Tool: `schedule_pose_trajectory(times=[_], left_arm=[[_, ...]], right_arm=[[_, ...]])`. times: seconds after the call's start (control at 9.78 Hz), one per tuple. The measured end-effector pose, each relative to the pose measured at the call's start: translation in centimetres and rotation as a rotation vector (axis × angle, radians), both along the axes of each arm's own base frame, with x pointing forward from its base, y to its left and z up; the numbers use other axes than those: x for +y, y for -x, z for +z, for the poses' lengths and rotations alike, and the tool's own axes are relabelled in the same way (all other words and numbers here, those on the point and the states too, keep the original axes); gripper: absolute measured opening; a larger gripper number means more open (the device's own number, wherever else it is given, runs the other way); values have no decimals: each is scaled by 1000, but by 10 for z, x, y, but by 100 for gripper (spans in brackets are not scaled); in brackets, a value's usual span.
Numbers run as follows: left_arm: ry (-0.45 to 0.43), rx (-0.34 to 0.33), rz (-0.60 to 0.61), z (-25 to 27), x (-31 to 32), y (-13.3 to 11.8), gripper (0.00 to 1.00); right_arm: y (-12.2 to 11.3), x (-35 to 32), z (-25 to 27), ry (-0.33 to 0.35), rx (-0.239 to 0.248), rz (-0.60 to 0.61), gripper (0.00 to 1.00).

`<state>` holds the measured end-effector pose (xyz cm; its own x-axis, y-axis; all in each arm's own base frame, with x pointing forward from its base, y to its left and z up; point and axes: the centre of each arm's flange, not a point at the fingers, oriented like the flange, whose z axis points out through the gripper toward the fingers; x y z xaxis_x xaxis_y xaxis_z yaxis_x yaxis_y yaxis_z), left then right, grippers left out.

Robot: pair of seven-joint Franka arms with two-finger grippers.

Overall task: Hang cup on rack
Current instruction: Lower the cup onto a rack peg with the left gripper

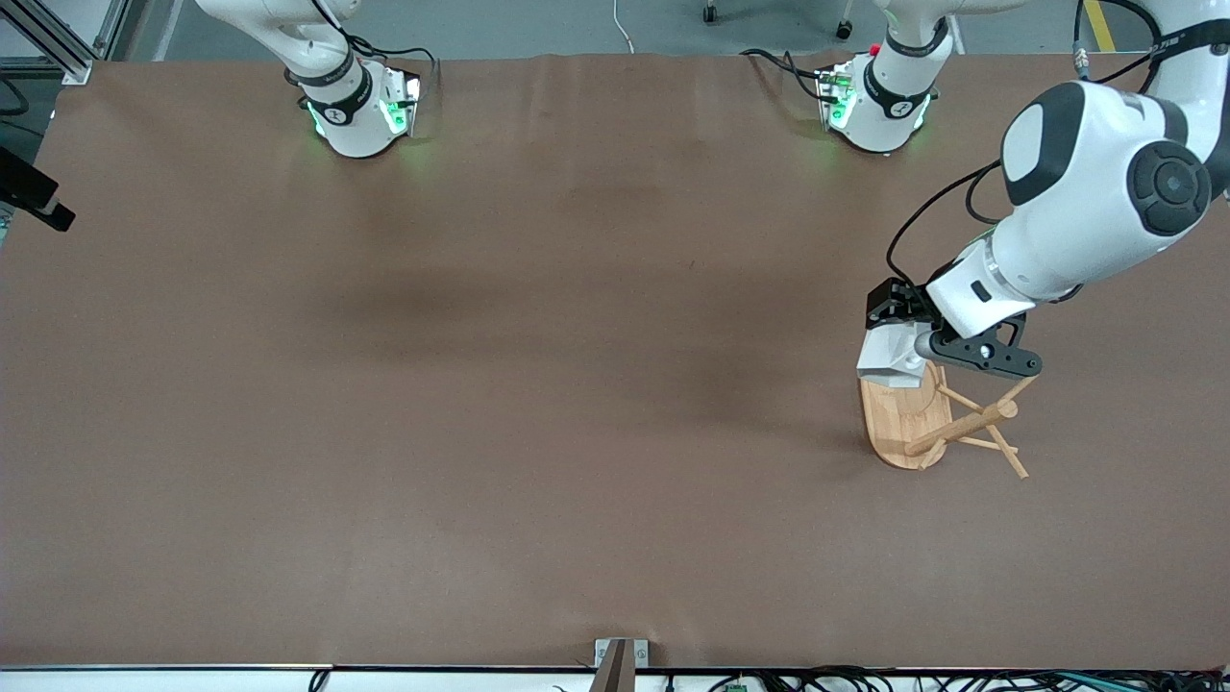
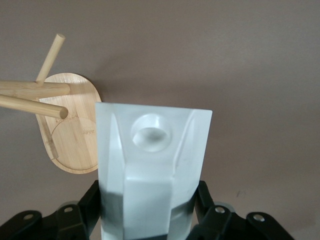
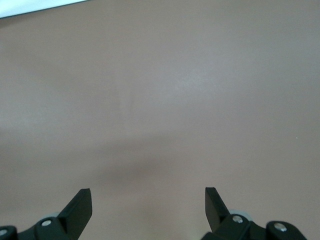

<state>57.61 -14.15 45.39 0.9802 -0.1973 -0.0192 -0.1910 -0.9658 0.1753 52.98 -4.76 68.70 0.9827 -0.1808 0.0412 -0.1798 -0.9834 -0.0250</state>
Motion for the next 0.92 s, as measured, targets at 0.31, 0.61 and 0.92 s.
schedule_pose_trajectory(times=[0.31, 0.61, 0.92], left_arm=[[-3, -10, -5, -25, 0, 5, 77], [-2, -29, -17, -29, 6, 3, 77], [-2, -51, -58, -36, 24, -3, 77]], right_arm=[[-3, -1, -5, 0, 11, -1, 100], [-3, 4, -2, 1, 8, 19, 100], [-3, 4, 0, 1, 5, 25, 100]])
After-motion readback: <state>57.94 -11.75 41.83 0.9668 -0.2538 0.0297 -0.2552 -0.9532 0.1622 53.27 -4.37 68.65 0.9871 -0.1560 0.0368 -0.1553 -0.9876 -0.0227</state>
